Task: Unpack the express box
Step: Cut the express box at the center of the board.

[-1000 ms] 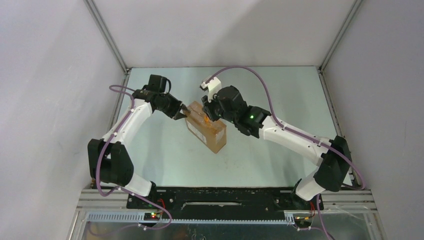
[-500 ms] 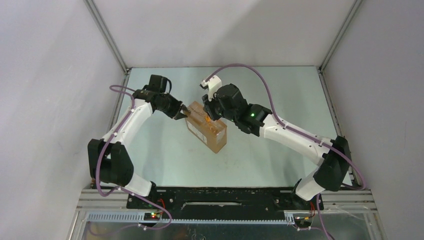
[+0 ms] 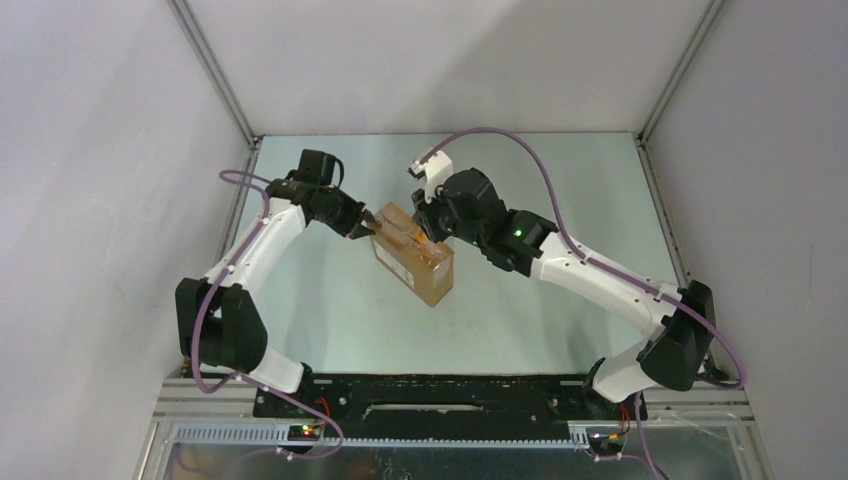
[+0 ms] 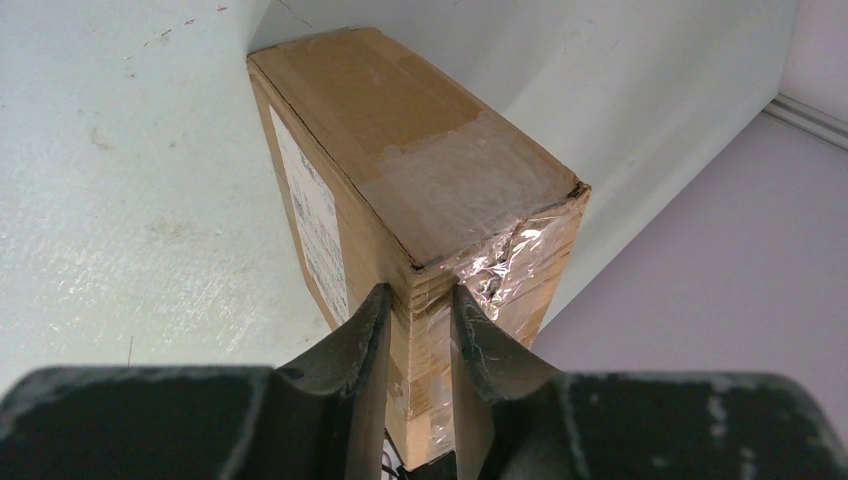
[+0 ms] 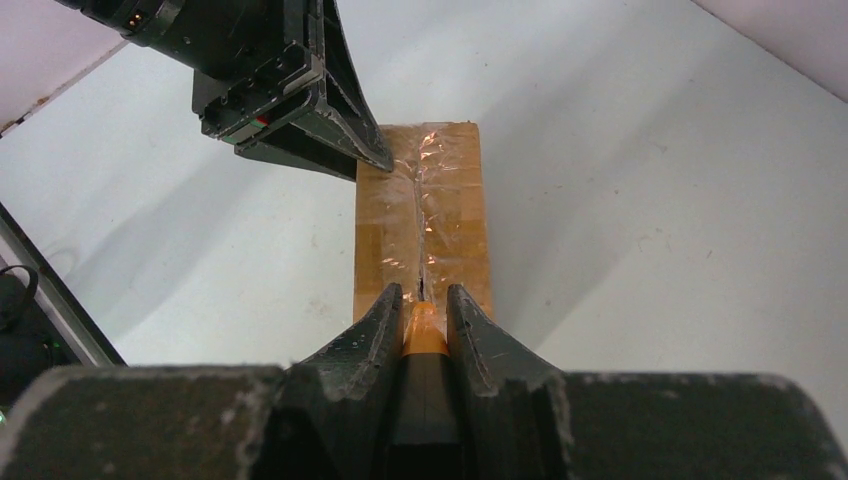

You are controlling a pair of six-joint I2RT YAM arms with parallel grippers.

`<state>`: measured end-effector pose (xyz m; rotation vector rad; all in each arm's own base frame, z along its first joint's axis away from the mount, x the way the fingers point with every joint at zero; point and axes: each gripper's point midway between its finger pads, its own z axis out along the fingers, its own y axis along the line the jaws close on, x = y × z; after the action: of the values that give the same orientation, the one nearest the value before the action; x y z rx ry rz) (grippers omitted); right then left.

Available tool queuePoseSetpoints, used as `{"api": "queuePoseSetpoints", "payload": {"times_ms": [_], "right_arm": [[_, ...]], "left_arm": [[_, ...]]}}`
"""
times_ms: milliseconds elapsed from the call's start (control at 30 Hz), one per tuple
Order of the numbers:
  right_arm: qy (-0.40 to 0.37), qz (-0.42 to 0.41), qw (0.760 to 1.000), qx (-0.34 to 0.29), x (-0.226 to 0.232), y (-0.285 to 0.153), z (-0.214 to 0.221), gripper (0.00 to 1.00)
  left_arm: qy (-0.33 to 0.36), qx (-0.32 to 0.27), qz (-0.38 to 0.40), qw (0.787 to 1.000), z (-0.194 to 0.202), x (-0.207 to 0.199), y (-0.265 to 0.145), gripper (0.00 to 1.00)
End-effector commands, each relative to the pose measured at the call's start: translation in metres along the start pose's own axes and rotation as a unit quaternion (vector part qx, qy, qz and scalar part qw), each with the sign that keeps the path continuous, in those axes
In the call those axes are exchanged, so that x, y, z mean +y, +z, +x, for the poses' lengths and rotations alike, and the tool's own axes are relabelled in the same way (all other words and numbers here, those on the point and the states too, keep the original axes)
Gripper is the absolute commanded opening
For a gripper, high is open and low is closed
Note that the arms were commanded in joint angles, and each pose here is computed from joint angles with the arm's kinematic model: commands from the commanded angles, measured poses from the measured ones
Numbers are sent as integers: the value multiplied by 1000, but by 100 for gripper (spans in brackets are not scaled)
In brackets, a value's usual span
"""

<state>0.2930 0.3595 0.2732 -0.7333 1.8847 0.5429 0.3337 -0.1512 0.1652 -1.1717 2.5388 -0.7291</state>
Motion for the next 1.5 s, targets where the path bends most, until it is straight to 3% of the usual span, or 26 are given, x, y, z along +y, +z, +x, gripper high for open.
{"api": "queuePoseSetpoints", "payload": {"times_ms": [0,1467], "right_arm": [[-15,24,1000,-3,-14,-21,-6,0],[4,30,999,10,-18,-49,25,0]], "left_arm": [[-11,-38,-138,990,-12,66,16,27],[-26,-48,-164,985,-15,76,19,26]]}}
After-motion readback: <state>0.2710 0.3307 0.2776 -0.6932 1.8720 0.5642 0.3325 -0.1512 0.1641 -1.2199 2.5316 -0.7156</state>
